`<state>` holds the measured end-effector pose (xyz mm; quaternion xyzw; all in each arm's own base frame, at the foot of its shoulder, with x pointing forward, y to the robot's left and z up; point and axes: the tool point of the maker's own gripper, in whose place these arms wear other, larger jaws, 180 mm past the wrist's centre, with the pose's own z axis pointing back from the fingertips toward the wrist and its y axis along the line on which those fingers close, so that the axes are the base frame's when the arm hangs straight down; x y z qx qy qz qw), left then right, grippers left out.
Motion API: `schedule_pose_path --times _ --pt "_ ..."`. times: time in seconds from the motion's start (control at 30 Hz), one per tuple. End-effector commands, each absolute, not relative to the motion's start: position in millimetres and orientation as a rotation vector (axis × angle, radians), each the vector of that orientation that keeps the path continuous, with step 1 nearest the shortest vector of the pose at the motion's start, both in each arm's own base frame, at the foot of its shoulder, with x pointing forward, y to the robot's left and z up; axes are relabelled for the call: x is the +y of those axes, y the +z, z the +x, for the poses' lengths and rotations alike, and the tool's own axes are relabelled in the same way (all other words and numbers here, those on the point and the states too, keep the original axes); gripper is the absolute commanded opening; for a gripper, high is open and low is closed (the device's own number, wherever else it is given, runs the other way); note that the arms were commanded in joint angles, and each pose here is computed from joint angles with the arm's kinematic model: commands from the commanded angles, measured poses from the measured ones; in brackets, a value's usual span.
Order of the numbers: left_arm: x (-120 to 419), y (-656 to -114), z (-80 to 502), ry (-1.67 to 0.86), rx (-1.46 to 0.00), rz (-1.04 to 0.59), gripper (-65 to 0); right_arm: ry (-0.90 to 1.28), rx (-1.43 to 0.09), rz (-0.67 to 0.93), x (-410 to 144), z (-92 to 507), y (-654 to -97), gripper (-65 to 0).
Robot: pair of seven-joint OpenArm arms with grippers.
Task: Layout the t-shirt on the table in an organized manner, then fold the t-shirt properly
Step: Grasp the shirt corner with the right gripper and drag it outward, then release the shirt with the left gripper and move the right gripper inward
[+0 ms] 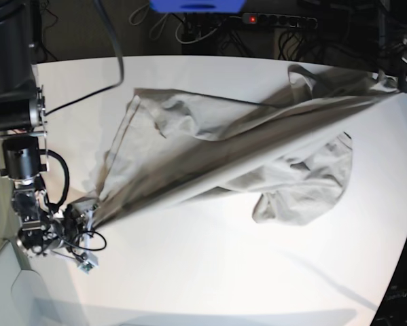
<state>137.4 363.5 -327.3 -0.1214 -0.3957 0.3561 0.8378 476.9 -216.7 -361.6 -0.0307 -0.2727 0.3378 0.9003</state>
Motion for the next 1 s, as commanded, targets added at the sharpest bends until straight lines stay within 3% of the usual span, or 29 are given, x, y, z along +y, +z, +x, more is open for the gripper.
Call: schedule_pose_path --times 0.0,0.37,0.43,0.53,0.67,0.73,0.8,0.97 --pt "371 -319 134 0.736 -0.854 -0.226 -64.5 0.685 -0.627 -0.1 -225 495 -334 -65.0" --pt "371 -326 115 0.738 -0.796 -0.2 -63.9 0.682 -0.624 -0.107 -229 495 -333 -65.0" --pt "369 -326 114 0.74 -0.798 -0.203 -61.5 0.681 -0.613 -0.111 -231 494 -334 -65.0" --pt "364 -330 111 0.761 -0.796 -0.215 -49.5 0.681 -0.597 -0.114 -231 492 -336 -62.0" --pt "358 -334 110 0.785 -0.798 -0.237 -22.5 0.681 -0.598 -0.116 -232 492 -335 -52.3" --pt "355 -336 109 0.798 -0.805 -0.244 -15.5 0.68 -0.599 -0.118 -232 492 -334 -48.8" --pt "355 -336 110 0.799 -0.808 -0.246 -18.3 0.678 -0.602 -0.12 -233 494 -332 -47.3" --pt "354 -333 119 0.797 -0.831 -0.262 -34.4 0.635 -0.631 -0.136 -242 500 -312 -46.9"
